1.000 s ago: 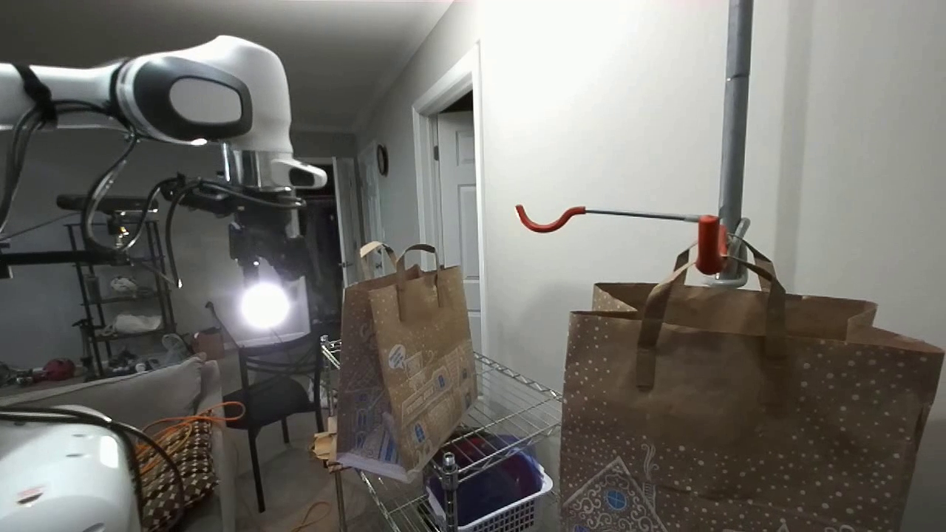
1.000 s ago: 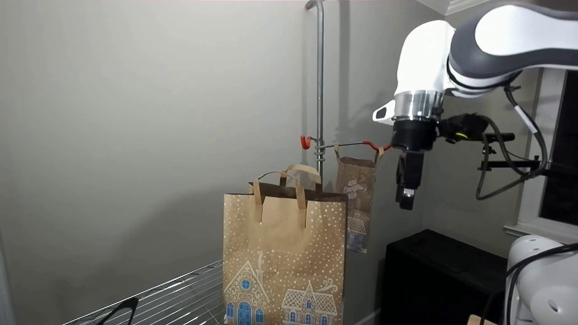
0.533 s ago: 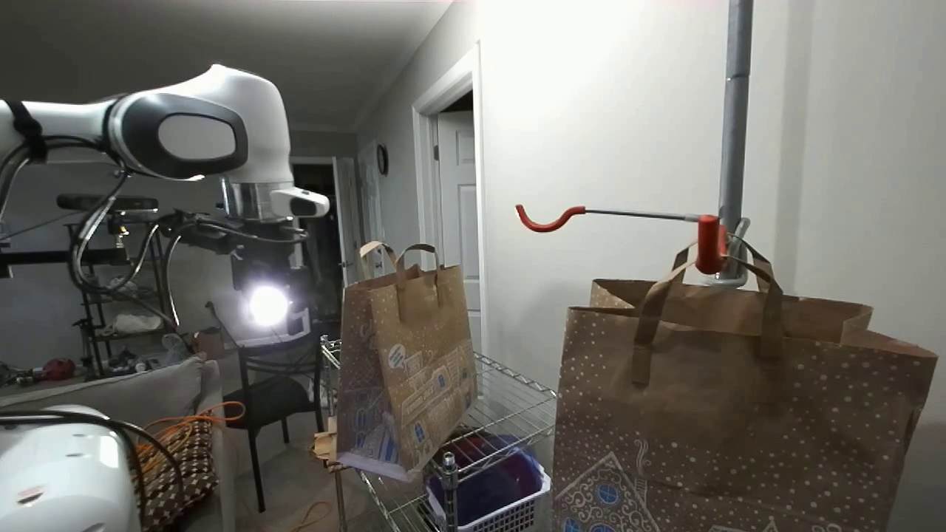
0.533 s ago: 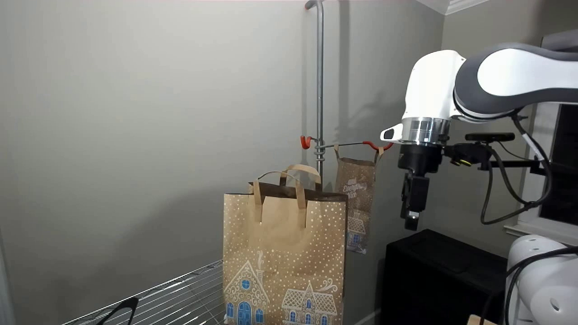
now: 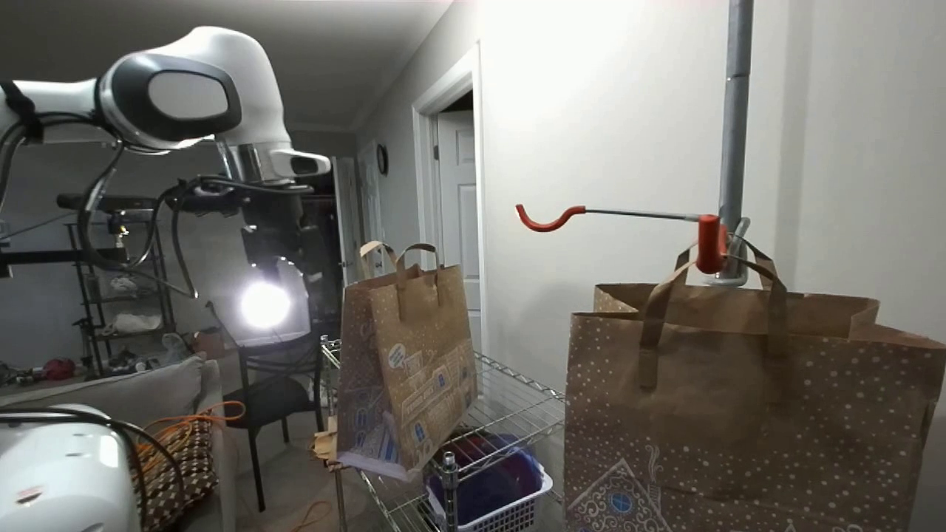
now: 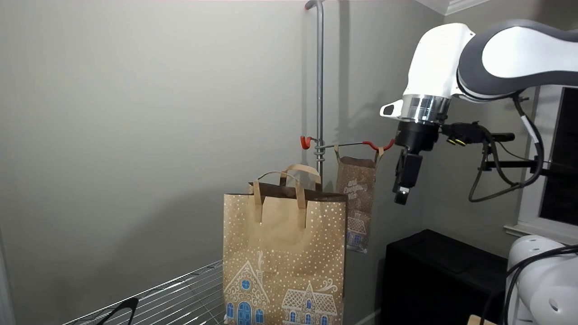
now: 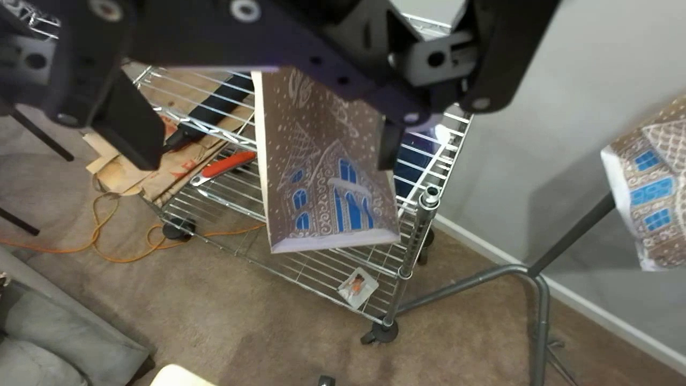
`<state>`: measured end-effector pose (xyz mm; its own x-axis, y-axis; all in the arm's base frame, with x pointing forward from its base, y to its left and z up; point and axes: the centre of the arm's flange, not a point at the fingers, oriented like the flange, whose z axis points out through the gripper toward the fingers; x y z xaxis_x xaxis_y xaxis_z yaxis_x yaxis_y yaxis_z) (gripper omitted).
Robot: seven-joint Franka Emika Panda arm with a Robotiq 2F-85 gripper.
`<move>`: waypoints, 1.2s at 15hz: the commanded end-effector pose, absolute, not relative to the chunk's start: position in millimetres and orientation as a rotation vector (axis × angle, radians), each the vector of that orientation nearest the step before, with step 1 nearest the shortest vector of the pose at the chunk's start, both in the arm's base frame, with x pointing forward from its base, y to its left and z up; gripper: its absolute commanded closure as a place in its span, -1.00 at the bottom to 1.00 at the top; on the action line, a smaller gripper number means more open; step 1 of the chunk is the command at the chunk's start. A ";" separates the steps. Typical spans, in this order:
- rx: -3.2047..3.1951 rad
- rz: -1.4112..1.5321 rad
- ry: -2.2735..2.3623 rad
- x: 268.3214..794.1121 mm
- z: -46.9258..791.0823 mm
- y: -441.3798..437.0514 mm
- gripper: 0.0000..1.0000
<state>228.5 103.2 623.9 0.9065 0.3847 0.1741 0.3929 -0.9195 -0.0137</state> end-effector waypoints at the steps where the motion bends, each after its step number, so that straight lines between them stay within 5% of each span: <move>1: -3.012 -0.350 -0.704 271.5 645.7 110.4 -1.00; 18: -2.863 -0.579 -0.773 403.3 652.6 138.1 -1.00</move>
